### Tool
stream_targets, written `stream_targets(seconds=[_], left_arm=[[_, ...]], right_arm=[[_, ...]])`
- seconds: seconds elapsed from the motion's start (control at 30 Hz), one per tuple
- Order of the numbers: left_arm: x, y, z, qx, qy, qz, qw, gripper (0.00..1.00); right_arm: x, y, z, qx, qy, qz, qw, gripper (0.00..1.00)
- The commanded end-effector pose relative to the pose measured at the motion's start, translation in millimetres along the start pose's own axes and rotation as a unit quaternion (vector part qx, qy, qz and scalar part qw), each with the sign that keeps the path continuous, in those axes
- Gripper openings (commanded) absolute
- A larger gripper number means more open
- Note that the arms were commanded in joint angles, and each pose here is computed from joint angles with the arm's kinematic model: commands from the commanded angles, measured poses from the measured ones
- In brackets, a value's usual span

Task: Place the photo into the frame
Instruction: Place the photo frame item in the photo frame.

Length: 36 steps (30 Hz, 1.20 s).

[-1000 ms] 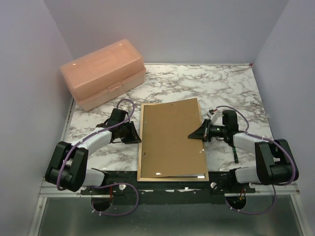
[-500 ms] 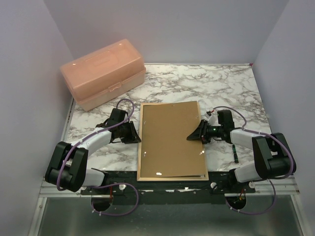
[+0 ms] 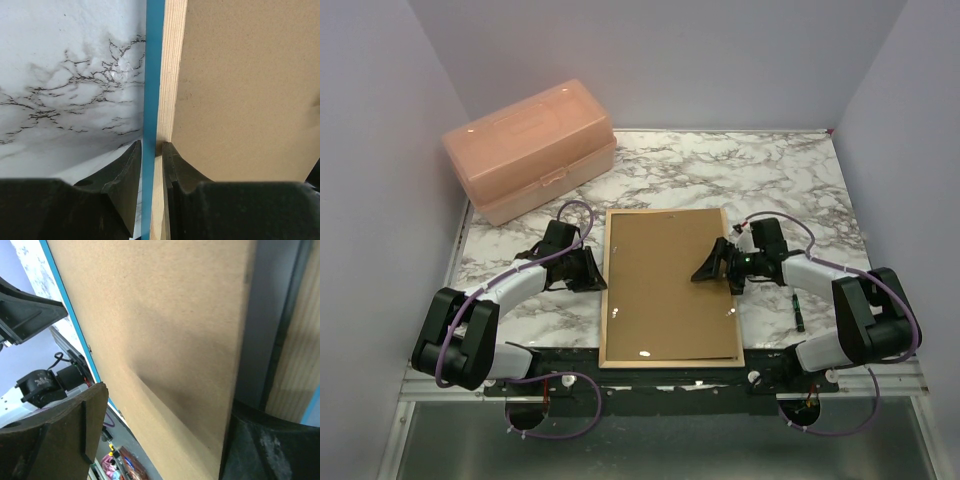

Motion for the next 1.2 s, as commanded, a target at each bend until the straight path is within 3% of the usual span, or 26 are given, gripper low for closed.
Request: stream_targets(seconds=[0.0, 0.23, 0.47, 0.63, 0.7, 0.93, 1.17], left_arm=[[3.9, 12.6, -6.0, 0.008, 0.011, 0.029, 0.999, 0.24], [4.1, 13.0, -6.1, 0.010, 0.013, 0.031, 0.999, 0.24], [-1.2, 10.1, -6.0, 0.016, 0.007, 0.024, 1.000, 0.26], [-11.2, -5.8, 0.0, 0.018, -0.014, -0.012, 1.000, 0.62], [-12.0, -10.5, 3.3, 0.018, -0.021, -0.020, 0.999, 0.70], [2.0, -24.4, 3.1, 0.028, -0.001, -0.023, 0.999, 0.72], [14.6, -29.8, -3.0, 0.031, 0.011, -0.010, 0.999, 0.66]], right_arm=[[3.2, -11.9, 4.2, -0.003, -0.007, -0.068, 0.998, 0.84], [1.5, -16.4, 0.8, -0.005, -0.001, -0.134, 0.991, 0.99], [-8.6, -11.4, 4.0, -0.014, -0.010, -0.179, 0.984, 1.00], [-5.6, -9.0, 6.3, -0.024, -0.006, -0.199, 0.980, 1.00], [-2.4, -8.3, 4.5, -0.027, -0.001, -0.205, 0.978, 1.00], [-0.5, -8.3, 0.5, -0.039, 0.005, -0.251, 0.967, 1.00], [-11.2, -5.0, -0.5, -0.045, 0.000, -0.302, 0.952, 1.00]])
Point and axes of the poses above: each gripper's point midway between its finger pads, its own x axis out along the fingers, its own y axis along the line the jaws close on, z = x × y, the point moved 4 cm from there along -x, back along the fingers, and after that the axes turned 3 degrees about -x, right-handed, at the moved point
